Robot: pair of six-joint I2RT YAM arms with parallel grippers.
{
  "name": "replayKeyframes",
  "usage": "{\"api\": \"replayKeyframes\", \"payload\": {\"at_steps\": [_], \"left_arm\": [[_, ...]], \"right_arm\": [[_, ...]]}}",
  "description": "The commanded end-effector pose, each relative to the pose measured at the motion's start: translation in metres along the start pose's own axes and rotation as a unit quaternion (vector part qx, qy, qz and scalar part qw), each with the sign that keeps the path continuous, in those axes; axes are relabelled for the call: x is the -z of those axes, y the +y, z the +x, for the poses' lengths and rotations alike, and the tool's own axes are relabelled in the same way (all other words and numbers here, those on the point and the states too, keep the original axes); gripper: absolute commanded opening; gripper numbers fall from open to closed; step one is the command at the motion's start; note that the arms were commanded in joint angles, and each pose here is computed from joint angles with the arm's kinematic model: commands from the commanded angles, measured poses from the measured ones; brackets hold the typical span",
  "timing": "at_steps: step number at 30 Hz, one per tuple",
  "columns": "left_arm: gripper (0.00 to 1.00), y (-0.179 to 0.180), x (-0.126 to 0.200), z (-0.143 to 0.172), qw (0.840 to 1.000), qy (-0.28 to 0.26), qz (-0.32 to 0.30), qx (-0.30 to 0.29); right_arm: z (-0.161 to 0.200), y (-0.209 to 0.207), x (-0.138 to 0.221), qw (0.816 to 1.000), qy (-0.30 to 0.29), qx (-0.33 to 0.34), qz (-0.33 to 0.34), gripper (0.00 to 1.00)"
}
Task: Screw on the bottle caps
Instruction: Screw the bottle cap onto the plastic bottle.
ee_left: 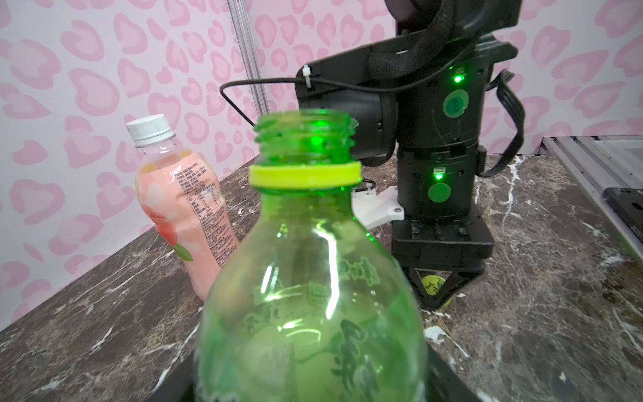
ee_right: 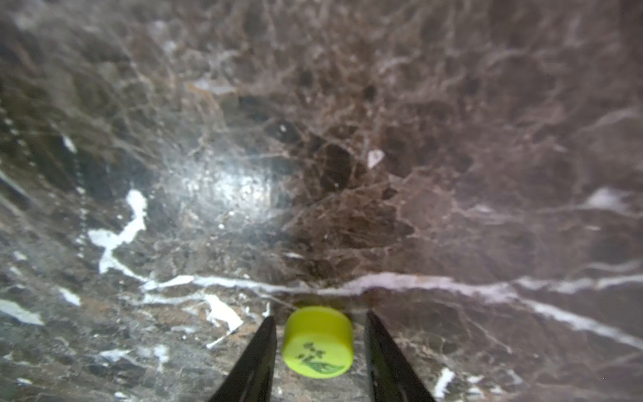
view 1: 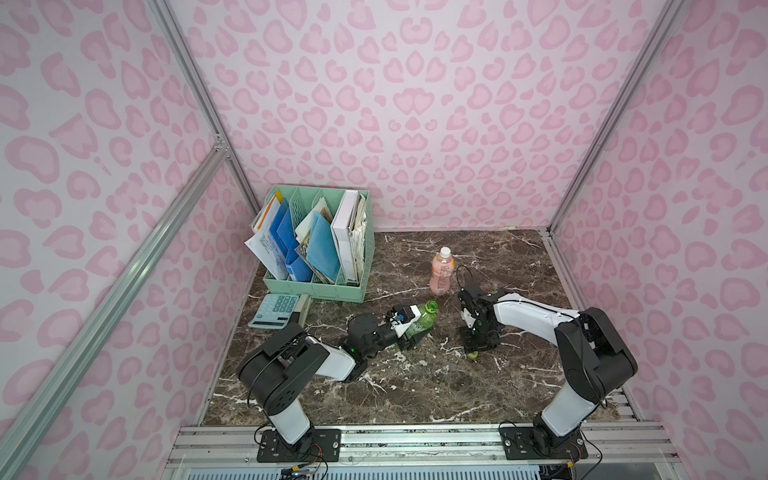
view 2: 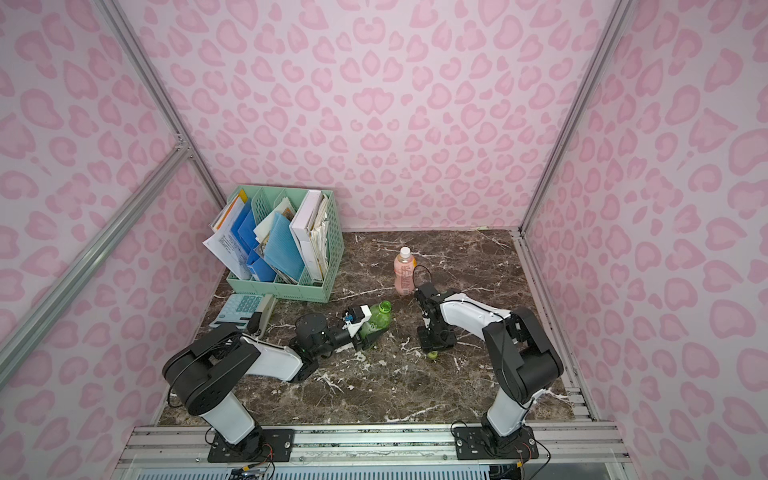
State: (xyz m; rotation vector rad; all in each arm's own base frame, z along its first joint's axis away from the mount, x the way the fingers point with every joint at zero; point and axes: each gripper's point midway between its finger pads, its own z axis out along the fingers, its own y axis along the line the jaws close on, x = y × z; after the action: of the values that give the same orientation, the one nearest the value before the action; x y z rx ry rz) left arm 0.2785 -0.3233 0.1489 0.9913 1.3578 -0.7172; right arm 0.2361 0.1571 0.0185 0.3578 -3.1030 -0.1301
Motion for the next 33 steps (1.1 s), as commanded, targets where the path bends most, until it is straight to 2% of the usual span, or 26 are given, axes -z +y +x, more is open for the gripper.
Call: {"api": "replayKeyframes", "payload": {"at_steps": [1,15,22,28,33], "left_arm": [[0.70,0.000,-0.001,0.001,1.000,0.002,0.003,0.002],[0.70,0.000,-0.001,0.000,1.000,0.003,0.003,0.004],[0.70,0.000,-0.001,-0.001,1.000,0.004,0.004,0.005],[0.70,-0.003,-0.003,0.000,1.000,0.005,0.014,0.006],[0.70,-0.010,-0.003,0.004,0.999,0.010,0.030,-0.008]], "right_arm": [[0.005,0.001,0.003,1.000,0.005,0.001,0.002,0.44],[0.005,-0.002,-0.002,1.000,0.002,0.001,0.018,0.42],[0.006,-0.001,-0.004,1.000,0.002,0.003,0.019,0.33],[0.004,0.001,0.015,1.000,-0.011,0.011,0.016,0.31],[-0.001,0.019,0.055,0.998,-0.037,0.036,-0.026,0.31]]}}
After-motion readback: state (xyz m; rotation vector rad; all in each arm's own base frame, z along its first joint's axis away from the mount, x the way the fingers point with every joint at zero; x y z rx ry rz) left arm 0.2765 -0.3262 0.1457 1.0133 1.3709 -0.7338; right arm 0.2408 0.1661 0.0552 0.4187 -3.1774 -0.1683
